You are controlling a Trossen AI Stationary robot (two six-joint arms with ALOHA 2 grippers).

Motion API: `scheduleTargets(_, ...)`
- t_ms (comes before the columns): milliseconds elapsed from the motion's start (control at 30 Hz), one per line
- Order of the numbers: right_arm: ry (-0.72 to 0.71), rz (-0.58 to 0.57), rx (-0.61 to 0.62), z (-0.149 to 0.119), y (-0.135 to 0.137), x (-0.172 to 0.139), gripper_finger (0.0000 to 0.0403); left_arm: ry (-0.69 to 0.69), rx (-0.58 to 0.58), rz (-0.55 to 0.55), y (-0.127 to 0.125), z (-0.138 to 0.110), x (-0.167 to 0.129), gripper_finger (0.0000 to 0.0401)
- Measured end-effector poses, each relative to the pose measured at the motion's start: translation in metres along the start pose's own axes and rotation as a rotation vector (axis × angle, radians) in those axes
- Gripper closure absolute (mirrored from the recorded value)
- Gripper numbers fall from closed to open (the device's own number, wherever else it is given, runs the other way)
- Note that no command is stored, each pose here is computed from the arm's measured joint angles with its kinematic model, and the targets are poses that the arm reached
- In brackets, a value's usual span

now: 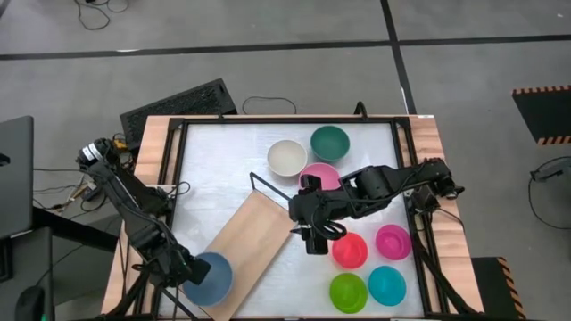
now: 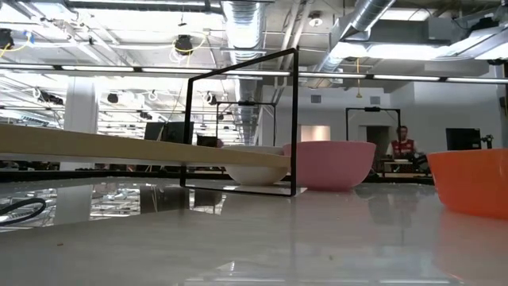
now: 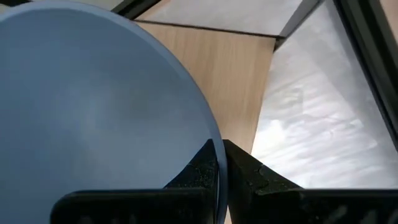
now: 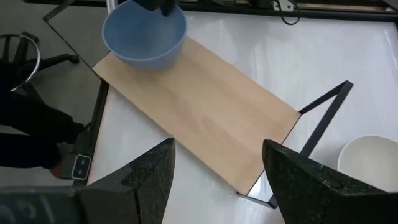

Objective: Place and stack bowls onto a shelf
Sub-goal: Put the big blue bowl on the shelf

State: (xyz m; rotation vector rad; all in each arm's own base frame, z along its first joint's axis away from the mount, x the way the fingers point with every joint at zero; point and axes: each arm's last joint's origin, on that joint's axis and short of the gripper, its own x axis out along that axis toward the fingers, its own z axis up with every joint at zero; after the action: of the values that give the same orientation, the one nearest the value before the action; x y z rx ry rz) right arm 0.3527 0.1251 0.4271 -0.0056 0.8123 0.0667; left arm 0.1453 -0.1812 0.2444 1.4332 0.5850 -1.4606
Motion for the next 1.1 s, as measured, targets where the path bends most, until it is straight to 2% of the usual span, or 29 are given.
scheduleTargets(233,0.001,0.001,-0.001,0.0,0.0,0.0,0.0135,-0.013,-0.065,0.0,0.0,0.001,0.0,0.0399)
scheduleTargets(367,0.001,0.001,-0.002,0.0,0.0,0.0,0.0135,-0.038,-0.112,-0.014,0.0,0.001,0.0,0.0382)
scheduleTargets(633,0.001,-0.005,-0.009,0.001,-0.004,0.001,0.0135,-0.004,-0.095,-0.001,0.0,0.0,0.0,0.0308)
scheduleTargets(800,0.002,-0.004,-0.01,0.001,-0.004,0.001,0.0135,0.004,-0.134,0.005,0.0,0.0,-0.001,0.0252)
scheduleTargets(1000,0.022,-0.013,0.023,-0.001,-0.006,0.001,0.0135,0.122,-0.166,0.073,0.005,-0.002,-0.01,0.0199)
scheduleTargets(1100,0.099,-0.048,0.077,-0.007,-0.015,0.002,0.0135,0.161,-0.203,0.113,0.009,-0.001,-0.018,0.0182)
